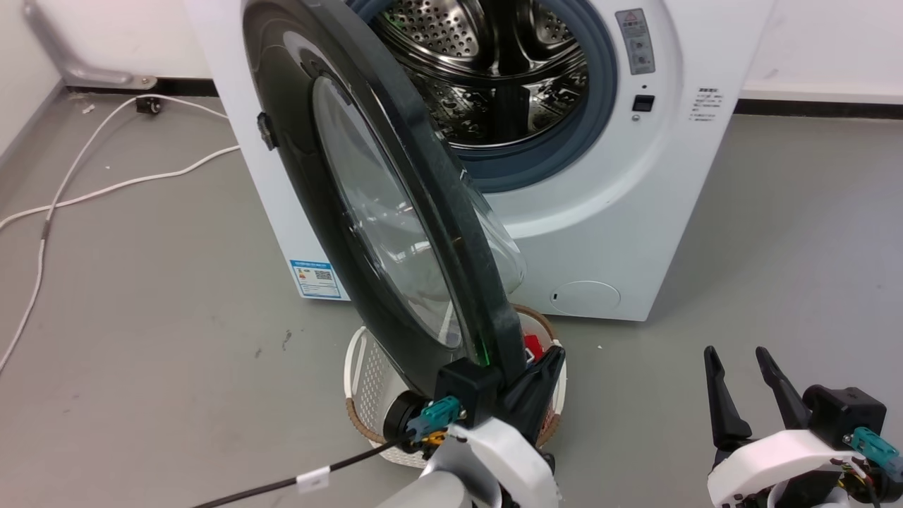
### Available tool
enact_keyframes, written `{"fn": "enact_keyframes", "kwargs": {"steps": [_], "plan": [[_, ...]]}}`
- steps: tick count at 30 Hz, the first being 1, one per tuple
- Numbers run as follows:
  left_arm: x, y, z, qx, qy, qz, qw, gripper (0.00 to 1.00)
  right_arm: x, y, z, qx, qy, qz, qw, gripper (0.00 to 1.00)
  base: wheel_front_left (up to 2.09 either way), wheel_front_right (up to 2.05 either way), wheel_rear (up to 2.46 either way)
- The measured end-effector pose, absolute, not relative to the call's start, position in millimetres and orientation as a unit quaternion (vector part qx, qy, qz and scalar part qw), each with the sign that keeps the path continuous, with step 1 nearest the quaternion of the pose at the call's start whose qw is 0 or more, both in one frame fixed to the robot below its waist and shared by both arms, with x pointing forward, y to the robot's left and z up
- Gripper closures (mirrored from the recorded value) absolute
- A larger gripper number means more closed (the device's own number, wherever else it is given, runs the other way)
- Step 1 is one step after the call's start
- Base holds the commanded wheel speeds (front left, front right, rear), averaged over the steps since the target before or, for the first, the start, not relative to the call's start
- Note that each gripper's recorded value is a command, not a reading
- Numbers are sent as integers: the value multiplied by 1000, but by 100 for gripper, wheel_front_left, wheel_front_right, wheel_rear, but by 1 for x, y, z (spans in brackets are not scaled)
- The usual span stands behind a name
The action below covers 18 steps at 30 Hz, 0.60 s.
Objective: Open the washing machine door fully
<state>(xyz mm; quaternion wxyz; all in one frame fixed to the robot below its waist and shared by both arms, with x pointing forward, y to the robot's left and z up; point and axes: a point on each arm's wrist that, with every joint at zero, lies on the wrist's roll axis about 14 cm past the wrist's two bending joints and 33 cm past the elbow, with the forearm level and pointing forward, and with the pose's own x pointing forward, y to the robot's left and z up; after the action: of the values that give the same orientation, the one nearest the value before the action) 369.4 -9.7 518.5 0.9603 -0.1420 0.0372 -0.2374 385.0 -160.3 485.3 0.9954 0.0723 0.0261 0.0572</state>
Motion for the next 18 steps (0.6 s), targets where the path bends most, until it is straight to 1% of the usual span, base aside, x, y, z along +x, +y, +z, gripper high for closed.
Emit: {"fn": "enact_keyframes", "kwargs": {"steps": [6, 18], "plan": [[356, 19, 523, -151, 24, -200, 968, 100, 391, -146, 485, 73, 28, 77, 994, 0, 0, 0, 0], [336, 97, 539, -127, -11, -80, 989, 100, 409, -103, 478, 73, 41, 134, 987, 0, 0, 0, 0]]}}
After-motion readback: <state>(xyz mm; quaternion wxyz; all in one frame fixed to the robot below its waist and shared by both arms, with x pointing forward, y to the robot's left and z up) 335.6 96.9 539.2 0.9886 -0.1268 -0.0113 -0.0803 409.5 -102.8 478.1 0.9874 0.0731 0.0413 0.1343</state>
